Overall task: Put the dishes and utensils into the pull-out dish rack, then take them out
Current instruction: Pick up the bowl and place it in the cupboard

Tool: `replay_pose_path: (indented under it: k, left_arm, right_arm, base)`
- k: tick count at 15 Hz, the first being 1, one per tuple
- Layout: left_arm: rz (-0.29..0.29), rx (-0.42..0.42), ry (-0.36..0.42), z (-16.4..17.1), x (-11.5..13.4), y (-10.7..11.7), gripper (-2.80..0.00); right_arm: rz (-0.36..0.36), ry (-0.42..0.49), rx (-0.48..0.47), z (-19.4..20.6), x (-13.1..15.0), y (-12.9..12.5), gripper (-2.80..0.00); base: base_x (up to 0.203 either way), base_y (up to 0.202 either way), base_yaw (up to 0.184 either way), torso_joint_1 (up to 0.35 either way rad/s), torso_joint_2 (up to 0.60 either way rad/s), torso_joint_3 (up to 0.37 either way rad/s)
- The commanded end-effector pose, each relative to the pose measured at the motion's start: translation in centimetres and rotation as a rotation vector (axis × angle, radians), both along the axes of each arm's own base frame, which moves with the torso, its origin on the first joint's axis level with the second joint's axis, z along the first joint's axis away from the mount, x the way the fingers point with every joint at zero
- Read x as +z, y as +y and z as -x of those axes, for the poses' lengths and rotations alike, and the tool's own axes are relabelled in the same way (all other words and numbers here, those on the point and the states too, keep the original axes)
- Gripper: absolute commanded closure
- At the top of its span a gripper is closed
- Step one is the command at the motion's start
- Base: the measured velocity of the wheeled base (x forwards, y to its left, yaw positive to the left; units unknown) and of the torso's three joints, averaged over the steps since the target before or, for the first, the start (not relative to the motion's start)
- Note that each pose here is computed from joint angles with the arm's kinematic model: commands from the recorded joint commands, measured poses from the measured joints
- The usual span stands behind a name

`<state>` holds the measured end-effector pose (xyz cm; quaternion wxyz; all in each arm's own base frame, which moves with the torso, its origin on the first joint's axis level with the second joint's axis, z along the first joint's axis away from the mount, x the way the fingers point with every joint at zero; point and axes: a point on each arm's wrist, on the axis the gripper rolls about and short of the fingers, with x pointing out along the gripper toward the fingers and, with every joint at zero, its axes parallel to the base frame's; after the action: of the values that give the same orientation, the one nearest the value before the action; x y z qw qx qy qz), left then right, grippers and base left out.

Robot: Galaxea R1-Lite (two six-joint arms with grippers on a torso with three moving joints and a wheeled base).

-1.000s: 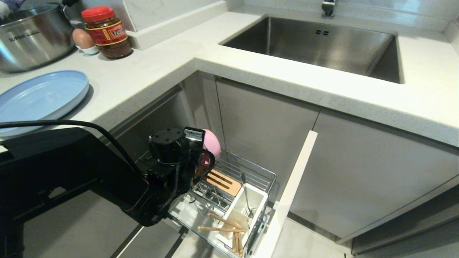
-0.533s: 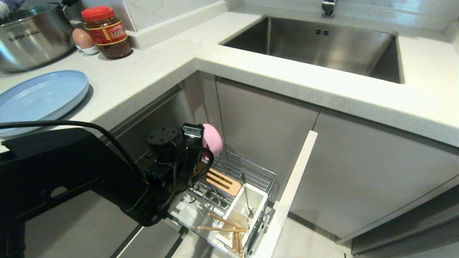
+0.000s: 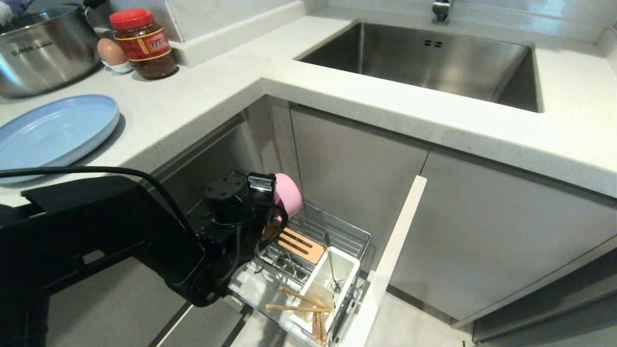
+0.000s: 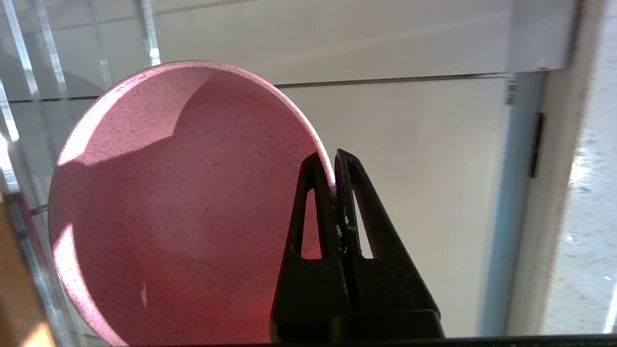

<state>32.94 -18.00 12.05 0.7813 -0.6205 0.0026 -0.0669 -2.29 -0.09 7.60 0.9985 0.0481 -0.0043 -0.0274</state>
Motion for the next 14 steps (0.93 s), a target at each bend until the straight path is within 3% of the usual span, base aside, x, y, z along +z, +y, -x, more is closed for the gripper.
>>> replay_pose_path:
  k: [1, 12, 13, 14]
  left_arm:
    - [0.003, 0.0, 0.014, -0.1, -0.68, -0.13, 0.0]
    - [-0.009, 0.007, 0.025, -0.21, -1.05, -0.12, 0.0]
    - [-0.01, 0.007, 0.026, -0.2, -1.05, -0.12, -2.8]
    - [-0.011, 0.007, 0.025, -0.16, -0.99, -0.16, -2.8]
  right_arm:
    - [0.0, -0.005, 0.0, 0.03, 0.0, 0.0, 0.0]
    - [0.0, -0.005, 0.0, 0.03, 0.0, 0.0, 0.0]
    - [0.0, -0.004, 0.0, 0.03, 0.0, 0.0, 0.0]
    - [0.0, -0.005, 0.0, 0.03, 0.0, 0.0, 0.0]
  base:
    - [0.0, 0.0, 0.0, 0.0, 0.0, 0.0]
    - [0.0, 0.0, 0.0, 0.0, 0.0, 0.0]
    - [0.0, 0.0, 0.0, 0.0, 0.0, 0.0]
    - [0.0, 0.0, 0.0, 0.0, 0.0, 0.0]
